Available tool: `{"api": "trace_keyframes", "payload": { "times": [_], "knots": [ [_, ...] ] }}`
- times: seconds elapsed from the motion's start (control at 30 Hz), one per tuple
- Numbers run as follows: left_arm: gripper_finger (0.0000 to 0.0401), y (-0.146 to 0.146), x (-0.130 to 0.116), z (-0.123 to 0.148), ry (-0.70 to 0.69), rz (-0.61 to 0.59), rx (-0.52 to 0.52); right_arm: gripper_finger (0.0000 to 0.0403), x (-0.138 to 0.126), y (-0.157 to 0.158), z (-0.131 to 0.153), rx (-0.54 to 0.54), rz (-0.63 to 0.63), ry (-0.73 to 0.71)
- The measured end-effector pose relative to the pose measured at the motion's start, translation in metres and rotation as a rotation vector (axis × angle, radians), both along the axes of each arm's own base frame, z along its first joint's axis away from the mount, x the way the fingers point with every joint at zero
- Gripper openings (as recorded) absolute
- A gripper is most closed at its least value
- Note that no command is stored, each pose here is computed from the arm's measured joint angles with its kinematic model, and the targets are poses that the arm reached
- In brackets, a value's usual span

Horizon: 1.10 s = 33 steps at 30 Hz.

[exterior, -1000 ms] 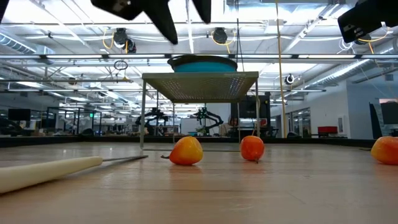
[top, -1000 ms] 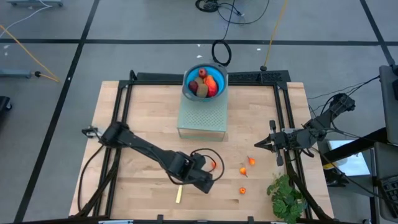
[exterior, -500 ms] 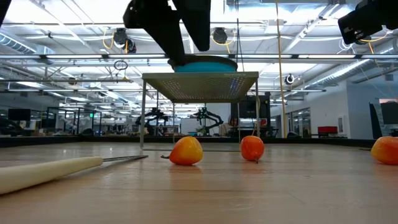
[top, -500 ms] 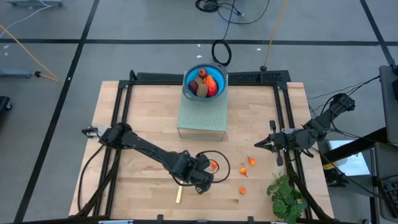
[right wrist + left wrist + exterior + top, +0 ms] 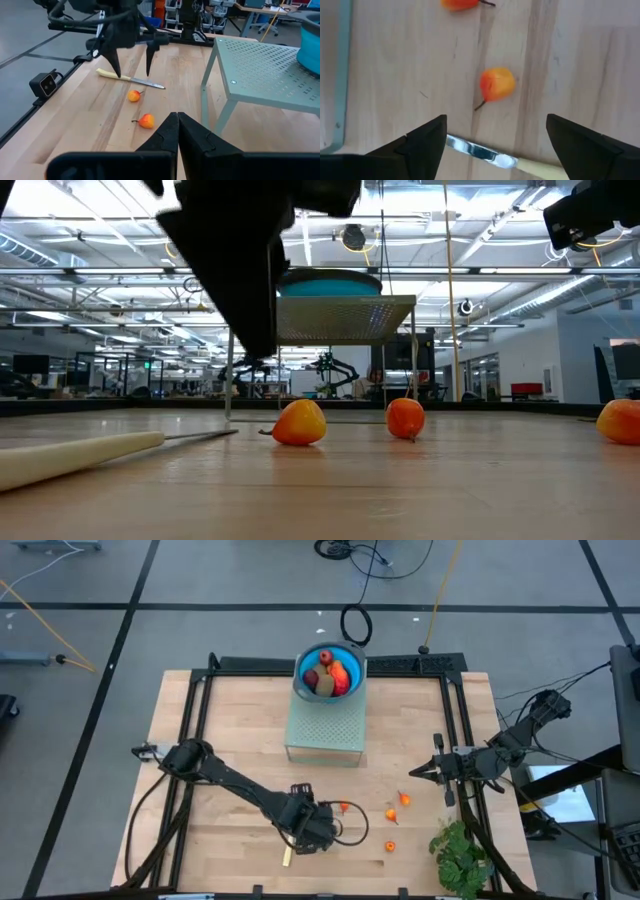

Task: Pick & Place Fruit
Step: Put the peach into the blue strainer bowl on the shelf

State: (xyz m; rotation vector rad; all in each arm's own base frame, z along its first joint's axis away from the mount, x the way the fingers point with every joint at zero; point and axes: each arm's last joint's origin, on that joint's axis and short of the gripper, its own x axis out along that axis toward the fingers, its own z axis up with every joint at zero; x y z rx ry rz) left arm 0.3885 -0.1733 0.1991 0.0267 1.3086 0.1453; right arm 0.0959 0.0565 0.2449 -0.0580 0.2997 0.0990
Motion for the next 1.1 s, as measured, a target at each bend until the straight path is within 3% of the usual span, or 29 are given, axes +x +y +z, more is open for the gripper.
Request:
{"api": "trace_keyframes", "payload": {
  "times": [0.47, 0.67, 1.1],
  "knots": [
    [0.0344, 0.013, 0.008, -0.039, -0.079, -0.213, -0.022, 0.0, 0.0, 0.0, 0.0, -0.009, 0.0, -0.002],
    [0.0339, 0.025, 0.008, -0.05, -0.056, -0.211, -0.029, 0.0, 0.0, 0.0, 0.0, -0.009, 0.0, -0.002],
    [0.025, 0.036, 0.01, -0.059, -0.077, -0.265, -0.104, 0.0, 0.0, 0.0, 0.0, -0.009, -0.001, -0.002]
  ]
}}
